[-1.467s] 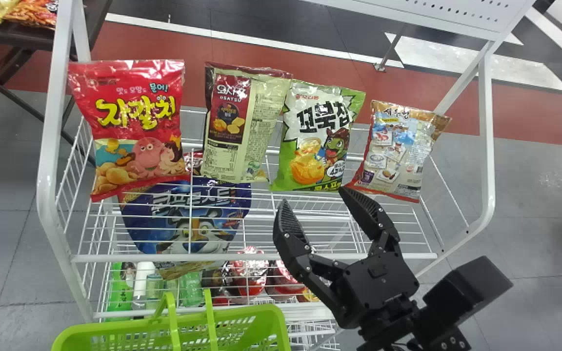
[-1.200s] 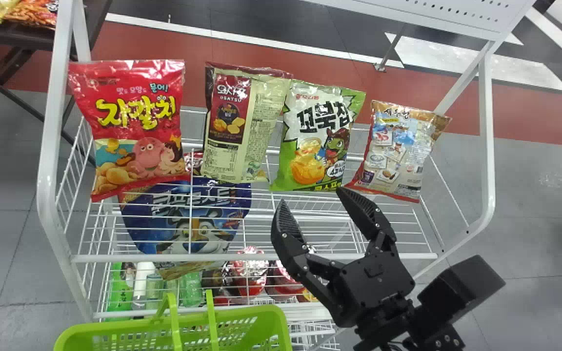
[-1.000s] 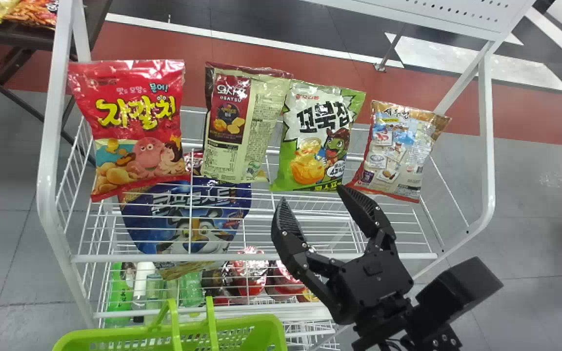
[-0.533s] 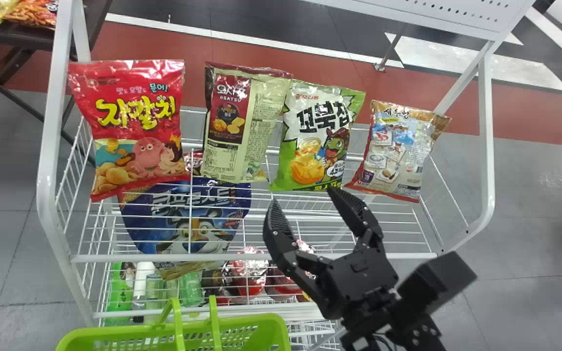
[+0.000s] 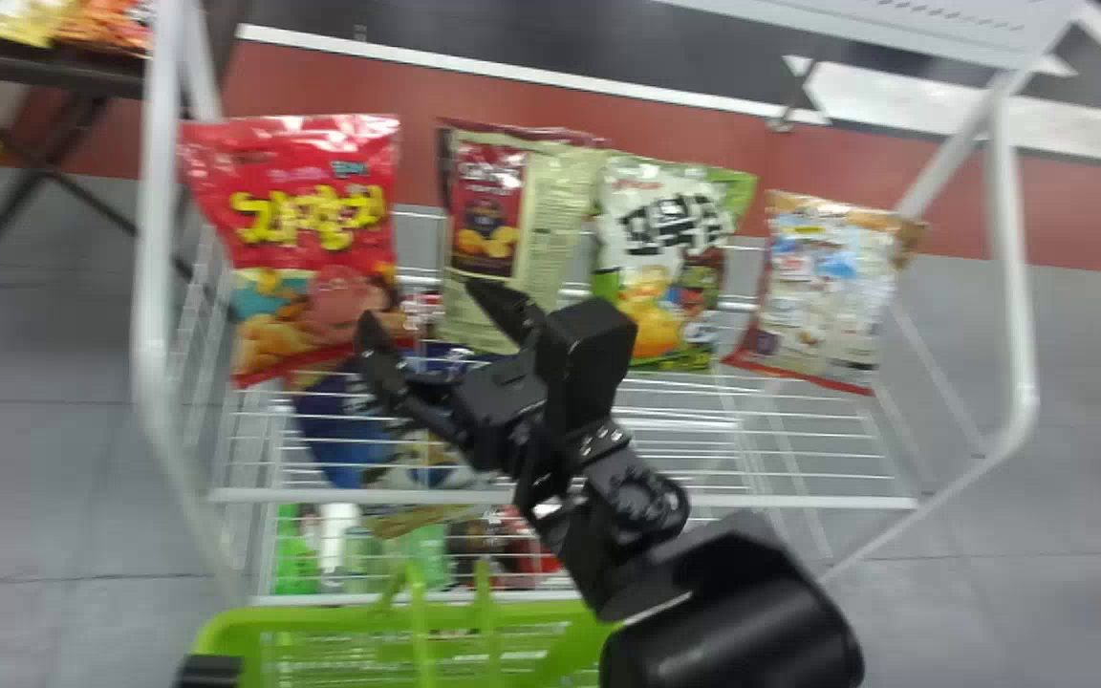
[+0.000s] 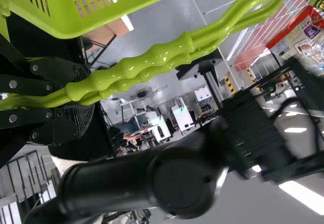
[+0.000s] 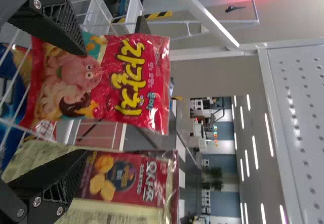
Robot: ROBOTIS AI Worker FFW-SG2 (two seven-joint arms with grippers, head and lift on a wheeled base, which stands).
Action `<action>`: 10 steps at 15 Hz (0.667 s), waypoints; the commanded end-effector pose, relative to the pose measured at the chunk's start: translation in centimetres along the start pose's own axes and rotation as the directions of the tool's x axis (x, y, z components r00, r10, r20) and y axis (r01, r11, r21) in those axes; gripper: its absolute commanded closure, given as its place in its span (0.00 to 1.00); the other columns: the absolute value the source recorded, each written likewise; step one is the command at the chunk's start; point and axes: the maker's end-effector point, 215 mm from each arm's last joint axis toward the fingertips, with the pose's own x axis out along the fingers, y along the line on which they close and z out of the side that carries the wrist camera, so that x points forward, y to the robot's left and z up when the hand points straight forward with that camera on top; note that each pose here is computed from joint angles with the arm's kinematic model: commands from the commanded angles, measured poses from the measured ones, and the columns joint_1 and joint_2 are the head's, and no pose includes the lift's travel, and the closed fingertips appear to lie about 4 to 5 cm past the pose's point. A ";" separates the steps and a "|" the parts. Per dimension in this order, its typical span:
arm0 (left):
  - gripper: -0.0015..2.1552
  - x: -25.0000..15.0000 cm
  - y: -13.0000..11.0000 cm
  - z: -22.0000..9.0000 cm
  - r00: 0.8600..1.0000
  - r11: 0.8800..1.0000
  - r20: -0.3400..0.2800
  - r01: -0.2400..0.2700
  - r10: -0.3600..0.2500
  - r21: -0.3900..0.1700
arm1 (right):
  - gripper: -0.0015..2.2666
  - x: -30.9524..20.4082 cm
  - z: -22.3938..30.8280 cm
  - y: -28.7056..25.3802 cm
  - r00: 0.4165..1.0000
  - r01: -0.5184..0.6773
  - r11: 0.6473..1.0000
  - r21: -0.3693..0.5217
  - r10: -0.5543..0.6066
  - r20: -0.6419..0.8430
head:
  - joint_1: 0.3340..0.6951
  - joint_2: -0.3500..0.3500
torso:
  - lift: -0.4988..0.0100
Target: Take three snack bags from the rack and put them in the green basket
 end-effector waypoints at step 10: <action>0.66 0.5 0.1 0.2 0.999 0.999 -0.040 0.023 -0.022 0.029 | 0.54 10.7 -2.8 -0.2 0.977 -0.109 0.992 0.069 0.120 -0.175 | 1.00 0.40 | 0.97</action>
